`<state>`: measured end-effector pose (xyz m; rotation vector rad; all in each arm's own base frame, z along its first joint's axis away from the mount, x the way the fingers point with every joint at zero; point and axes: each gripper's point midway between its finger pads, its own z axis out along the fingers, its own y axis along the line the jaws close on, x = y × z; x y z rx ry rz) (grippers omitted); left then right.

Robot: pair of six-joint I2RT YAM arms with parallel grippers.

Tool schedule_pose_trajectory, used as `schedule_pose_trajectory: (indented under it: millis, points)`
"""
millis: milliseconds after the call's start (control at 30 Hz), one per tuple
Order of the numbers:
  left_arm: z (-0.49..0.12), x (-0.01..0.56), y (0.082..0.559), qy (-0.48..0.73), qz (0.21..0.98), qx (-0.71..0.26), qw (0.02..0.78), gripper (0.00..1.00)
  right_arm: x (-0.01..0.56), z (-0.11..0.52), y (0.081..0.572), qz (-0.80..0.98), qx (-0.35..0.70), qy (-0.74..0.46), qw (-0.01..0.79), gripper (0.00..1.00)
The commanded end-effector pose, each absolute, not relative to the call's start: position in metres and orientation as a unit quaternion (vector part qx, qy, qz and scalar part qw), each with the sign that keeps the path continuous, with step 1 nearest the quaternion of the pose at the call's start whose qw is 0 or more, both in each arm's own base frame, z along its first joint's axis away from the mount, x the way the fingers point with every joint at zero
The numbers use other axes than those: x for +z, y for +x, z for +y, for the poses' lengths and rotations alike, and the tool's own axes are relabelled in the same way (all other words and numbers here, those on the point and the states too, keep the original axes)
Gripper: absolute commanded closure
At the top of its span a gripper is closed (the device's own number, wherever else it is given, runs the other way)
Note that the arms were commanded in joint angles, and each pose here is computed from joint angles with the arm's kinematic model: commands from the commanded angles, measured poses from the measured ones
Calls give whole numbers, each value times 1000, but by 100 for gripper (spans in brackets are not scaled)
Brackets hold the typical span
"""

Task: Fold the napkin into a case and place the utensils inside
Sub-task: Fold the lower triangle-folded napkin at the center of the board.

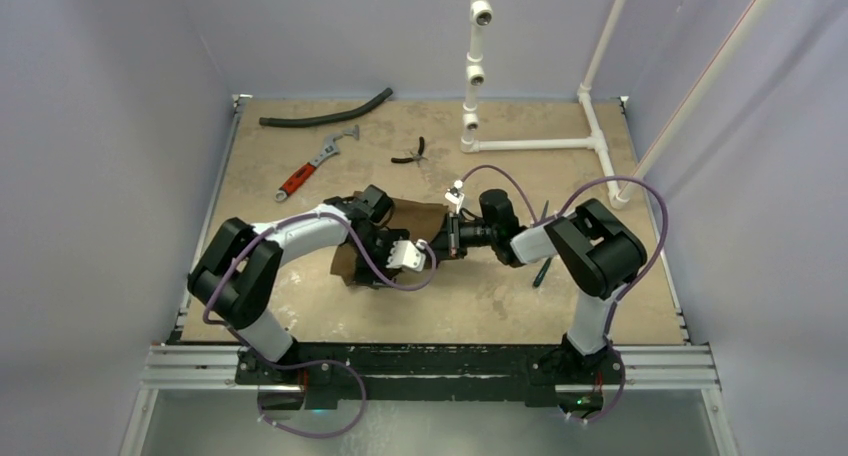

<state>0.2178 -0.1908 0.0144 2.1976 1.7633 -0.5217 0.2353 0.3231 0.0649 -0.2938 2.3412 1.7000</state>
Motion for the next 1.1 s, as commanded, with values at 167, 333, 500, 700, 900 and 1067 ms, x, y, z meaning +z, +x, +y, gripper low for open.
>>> schedule_pose_trajectory:
  millis: [167,333,500,700,900,1067]
  points:
    - [-177,-14,240,700,697,-107,116,86,72,317,245,807,542,-164,164,73]
    - [-177,-12,225,704,689,-146,93,100,92,306,267,807,480,-214,270,53]
    - [-178,-6,207,690,685,-230,35,100,140,291,282,745,419,-306,418,24]
    - [-176,4,199,673,678,-295,-3,100,152,296,253,663,379,-437,475,19]
    - [-167,13,186,649,669,-359,-54,100,127,315,223,656,403,-463,438,19]
    - [-165,22,187,647,662,-374,-61,100,140,319,212,635,454,-418,464,19]
